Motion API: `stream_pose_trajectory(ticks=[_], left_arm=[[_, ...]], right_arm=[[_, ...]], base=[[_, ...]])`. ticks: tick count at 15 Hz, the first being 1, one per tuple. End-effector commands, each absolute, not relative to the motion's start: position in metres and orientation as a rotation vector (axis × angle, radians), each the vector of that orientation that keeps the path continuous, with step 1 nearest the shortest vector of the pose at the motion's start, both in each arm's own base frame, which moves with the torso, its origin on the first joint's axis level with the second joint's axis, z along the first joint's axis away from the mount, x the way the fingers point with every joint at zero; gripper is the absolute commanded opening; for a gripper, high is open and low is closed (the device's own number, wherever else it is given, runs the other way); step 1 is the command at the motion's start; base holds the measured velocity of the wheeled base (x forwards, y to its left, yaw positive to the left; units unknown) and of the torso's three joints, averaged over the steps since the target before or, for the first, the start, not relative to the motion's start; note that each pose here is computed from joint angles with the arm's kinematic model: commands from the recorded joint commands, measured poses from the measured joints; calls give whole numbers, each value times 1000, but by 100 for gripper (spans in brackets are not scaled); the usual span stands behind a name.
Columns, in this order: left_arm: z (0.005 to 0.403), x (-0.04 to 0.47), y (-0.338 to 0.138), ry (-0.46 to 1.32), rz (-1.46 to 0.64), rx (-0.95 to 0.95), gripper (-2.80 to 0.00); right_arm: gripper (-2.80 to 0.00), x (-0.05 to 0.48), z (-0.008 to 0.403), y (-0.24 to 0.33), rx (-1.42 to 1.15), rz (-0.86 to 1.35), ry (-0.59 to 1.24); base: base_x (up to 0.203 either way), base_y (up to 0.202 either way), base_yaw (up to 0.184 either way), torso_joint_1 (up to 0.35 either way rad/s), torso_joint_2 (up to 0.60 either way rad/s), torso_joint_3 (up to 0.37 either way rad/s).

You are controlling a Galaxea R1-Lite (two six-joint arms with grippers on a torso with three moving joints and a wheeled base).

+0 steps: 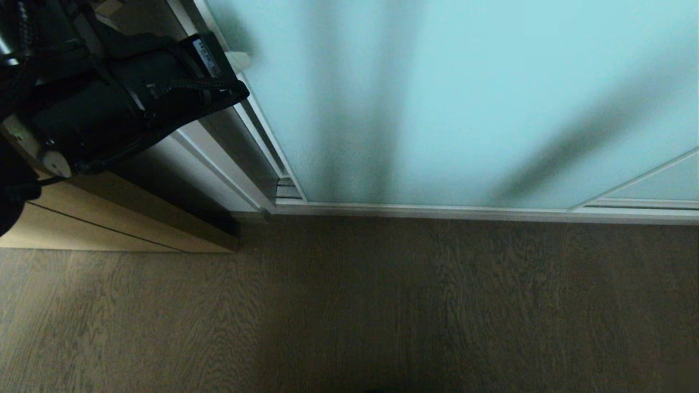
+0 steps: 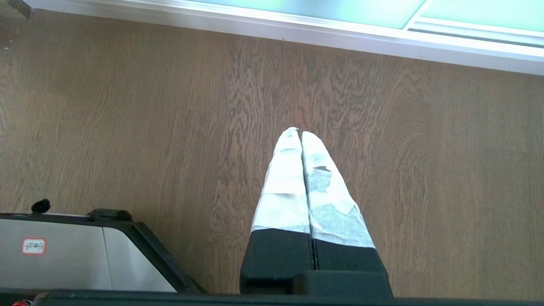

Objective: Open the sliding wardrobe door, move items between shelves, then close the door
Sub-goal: Close the door

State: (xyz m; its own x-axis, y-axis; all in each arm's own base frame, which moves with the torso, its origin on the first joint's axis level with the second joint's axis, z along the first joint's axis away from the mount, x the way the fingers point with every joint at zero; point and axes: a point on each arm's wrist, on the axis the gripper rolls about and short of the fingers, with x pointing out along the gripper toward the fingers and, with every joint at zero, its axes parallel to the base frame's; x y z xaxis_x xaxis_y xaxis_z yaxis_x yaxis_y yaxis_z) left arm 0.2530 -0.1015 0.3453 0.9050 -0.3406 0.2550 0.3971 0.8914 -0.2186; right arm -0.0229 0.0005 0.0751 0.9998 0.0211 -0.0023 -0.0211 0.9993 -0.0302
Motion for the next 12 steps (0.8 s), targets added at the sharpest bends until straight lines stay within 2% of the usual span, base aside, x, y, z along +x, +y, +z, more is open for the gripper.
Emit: stream_pose_trajectory(ticks=[1, 8, 12], left_arm=[[348, 246, -97, -223, -380, -274, -280], [375, 155, -62, -289, -426, -267, -280], [371, 127, -56, -261, -625, -250, -280]], right_arm=[[-280, -23, 75, 0, -31, 22, 3], [-280, -23, 75, 1, -31, 20, 3], [-280, -23, 75, 0, -31, 22, 3]], base=[[0, 0, 0, 0, 0, 0], [0, 0, 0, 0, 0, 0], [0, 0, 0, 0, 0, 0]])
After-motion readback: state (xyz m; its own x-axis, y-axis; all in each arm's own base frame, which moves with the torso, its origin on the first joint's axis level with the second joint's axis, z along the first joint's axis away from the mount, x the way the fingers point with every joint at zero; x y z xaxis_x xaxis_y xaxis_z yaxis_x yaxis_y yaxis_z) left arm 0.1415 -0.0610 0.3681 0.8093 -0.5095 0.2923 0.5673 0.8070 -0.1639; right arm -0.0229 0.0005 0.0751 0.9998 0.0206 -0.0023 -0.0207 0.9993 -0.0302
